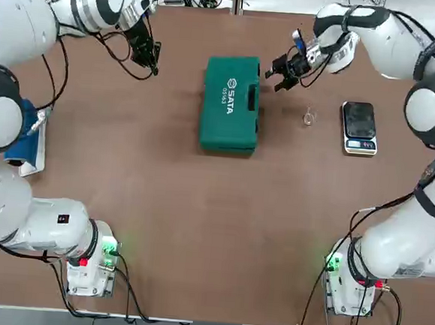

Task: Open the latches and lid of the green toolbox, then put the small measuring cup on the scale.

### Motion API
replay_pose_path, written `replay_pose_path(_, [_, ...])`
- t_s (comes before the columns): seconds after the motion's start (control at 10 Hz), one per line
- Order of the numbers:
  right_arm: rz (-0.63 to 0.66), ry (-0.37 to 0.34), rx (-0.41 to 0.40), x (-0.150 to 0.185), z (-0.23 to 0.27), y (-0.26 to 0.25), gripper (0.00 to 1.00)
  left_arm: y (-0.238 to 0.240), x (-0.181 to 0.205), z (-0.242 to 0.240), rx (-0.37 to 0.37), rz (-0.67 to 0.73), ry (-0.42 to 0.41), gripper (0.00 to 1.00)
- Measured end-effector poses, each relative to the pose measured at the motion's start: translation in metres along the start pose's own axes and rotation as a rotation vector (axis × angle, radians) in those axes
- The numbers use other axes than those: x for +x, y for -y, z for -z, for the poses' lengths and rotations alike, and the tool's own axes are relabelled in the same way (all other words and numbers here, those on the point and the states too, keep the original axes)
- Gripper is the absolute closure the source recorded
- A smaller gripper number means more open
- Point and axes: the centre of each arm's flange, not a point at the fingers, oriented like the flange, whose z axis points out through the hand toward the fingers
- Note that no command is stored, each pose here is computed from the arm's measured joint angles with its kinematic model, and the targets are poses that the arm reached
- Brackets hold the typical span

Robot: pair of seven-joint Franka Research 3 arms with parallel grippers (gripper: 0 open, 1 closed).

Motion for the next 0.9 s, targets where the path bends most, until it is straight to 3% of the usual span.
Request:
replay_pose_path(0.2, [0.019,-0.026,0.093,-0.007,-0.033,-0.029,0.00,0.008,-0.008,-0.019,0.005,0.008,0.028,0.99])
replay_pose_path(0.6, [0.012,-0.031,0.135,-0.014,-0.057,-0.029,0.02,0.008,-0.009,-0.036,0.007,-0.003,-0.003,0.99])
replay_pose_path(0.8, [0.008,-0.033,0.150,-0.014,-0.060,-0.024,0.12,-0.006,-0.002,-0.056,0.000,0.012,-0.049,0.99])
replay_pose_path(0.9, [0.005,-0.036,0.144,-0.015,-0.061,-0.026,0.27,-0.013,-0.001,-0.071,-0.002,0.022,-0.054,0.99])
